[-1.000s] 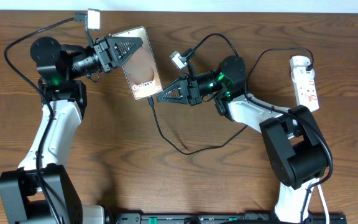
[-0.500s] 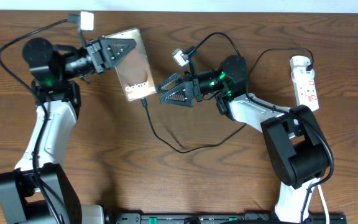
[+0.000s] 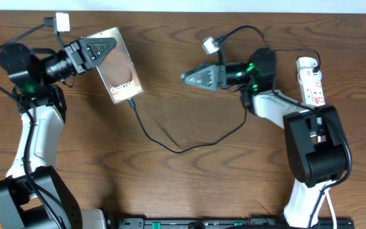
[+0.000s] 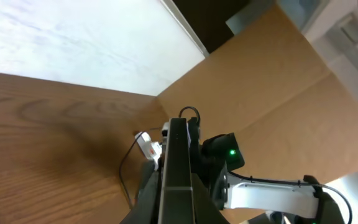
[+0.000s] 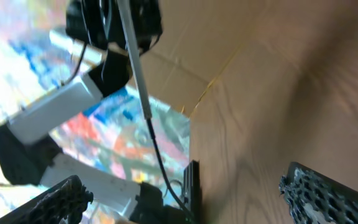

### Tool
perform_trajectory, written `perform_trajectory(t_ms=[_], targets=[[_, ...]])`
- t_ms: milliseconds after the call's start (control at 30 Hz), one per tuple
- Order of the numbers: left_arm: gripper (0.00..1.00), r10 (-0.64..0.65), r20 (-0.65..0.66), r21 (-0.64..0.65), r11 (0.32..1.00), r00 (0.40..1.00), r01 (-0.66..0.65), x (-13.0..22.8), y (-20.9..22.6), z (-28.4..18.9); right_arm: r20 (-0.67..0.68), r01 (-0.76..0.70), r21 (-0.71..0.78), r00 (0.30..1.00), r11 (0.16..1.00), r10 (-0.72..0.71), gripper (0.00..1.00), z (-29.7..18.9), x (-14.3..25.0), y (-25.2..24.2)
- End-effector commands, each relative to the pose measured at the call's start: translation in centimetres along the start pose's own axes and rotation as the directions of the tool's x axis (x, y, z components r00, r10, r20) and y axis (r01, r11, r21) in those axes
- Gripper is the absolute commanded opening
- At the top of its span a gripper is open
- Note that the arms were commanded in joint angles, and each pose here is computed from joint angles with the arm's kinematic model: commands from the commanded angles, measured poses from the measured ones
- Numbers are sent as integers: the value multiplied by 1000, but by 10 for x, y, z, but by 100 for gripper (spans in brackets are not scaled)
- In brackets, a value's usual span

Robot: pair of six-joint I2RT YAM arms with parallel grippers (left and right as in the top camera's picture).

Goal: Plug charger to phone and switch on socket
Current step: 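Open the right gripper and release the plugged-in cable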

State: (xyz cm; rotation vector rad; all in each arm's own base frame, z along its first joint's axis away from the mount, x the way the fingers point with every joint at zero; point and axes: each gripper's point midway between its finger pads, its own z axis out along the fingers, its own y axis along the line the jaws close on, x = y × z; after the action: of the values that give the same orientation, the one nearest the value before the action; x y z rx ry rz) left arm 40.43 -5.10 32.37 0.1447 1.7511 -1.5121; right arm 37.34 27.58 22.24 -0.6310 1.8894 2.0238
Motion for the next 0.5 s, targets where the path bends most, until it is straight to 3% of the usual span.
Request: perform_trajectory(t_ms=[0,467], targets=[[7,-19,6,-3,1000,1000,19,-4,-2,-5,38,-55,14,998,998,54,99,-14,-11,1],[7,-18,8,-4,1000,1000,18,-4,-2,-5,141,-105,46,985,993,98,99,-21,-28,-10]])
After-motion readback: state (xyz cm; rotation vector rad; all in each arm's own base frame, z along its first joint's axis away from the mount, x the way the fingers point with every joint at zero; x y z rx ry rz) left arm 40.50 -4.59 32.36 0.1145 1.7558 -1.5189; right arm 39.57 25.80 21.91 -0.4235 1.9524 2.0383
